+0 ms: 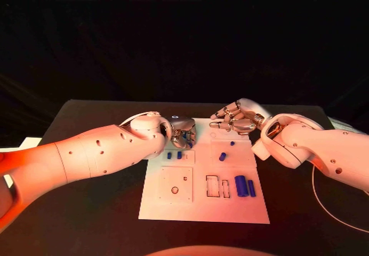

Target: Assemble the parts on the task board

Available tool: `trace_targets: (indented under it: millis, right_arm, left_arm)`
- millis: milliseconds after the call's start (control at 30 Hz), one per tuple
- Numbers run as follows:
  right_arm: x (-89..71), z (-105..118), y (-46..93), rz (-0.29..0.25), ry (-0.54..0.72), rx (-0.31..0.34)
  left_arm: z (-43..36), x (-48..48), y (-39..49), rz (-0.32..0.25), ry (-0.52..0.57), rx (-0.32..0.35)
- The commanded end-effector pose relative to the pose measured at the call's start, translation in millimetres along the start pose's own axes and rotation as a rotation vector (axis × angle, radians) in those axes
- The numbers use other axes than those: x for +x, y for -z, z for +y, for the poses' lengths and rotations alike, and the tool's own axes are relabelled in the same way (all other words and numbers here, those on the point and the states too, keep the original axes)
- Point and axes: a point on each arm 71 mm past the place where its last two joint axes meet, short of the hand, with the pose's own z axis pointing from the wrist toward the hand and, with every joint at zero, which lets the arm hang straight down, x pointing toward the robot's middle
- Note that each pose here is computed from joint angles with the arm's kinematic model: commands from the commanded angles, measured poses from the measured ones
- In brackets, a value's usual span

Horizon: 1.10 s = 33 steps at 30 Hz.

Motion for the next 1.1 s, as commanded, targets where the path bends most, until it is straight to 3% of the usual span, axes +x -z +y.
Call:
trace_targets:
  millis: [33,467,1100]
  right_arm:
    - [1.6,1,0.0,0.014,0.002,-0.007]
    - [1.9,0,-0.1,0.014,0.001,-0.006]
    - [5.8,-2,-0.3,0.023,-0.005,-0.004]
  left_arm:
    - [0.5,-5.1,2.9,-0.037,0.029,0.006]
    - [9.9,-24.2,24.3,-0.098,0.1,-0.004]
    - [32.9,-14.9,33.4,-0.022,0.121,-0.075]
